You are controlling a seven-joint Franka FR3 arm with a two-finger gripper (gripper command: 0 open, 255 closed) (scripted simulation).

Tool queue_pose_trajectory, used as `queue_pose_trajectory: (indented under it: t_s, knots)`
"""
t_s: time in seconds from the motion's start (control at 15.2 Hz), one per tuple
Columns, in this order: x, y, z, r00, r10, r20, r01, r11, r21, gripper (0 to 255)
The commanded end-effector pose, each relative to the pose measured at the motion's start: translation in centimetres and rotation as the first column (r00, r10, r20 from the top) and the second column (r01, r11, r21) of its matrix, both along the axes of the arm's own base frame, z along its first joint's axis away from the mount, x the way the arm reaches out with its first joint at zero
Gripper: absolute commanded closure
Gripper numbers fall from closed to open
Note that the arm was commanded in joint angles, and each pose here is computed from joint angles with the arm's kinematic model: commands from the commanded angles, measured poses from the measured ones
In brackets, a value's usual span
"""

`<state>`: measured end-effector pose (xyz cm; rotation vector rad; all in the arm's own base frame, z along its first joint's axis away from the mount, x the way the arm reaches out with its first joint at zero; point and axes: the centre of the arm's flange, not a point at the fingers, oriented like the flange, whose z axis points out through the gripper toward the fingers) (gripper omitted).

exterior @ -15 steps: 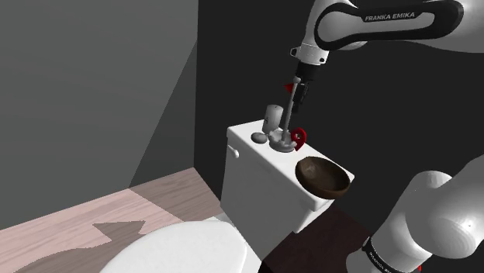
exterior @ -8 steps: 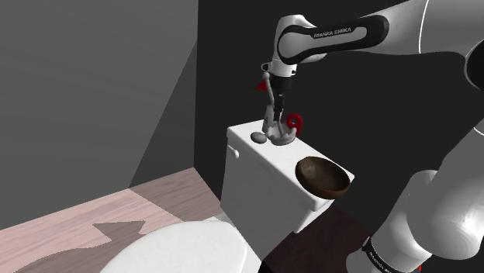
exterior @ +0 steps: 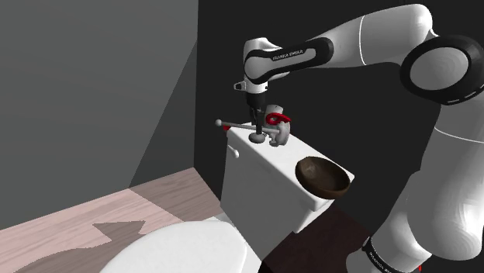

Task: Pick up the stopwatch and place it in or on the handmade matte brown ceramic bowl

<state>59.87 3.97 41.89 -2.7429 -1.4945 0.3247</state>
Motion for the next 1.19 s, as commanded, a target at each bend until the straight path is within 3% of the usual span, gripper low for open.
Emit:
queue_pose_trajectory:
  t_s: [0.0,0.4,0.92,0.99,1.12]
  knots:
    - [0.6,0.3,-1.1,1.0,0.025,-0.009,-0.025,1.0,0.0,0]
    - [0.0,0.0,-4.4,1.0,0.025,-0.009,-0.025,1.0,0.0,0]
    - [0.0,0.0,-4.4,1.0,0.025,-0.009,-0.025,1.0,0.0,0]
    - [0.0,0.0,-4.4,1.0,0.025,-0.009,-0.025,1.0,0.0,255]
    - [0.0,0.0,-4.5,1.0,0.025,-0.009,-0.025,1.0,0.0,255]
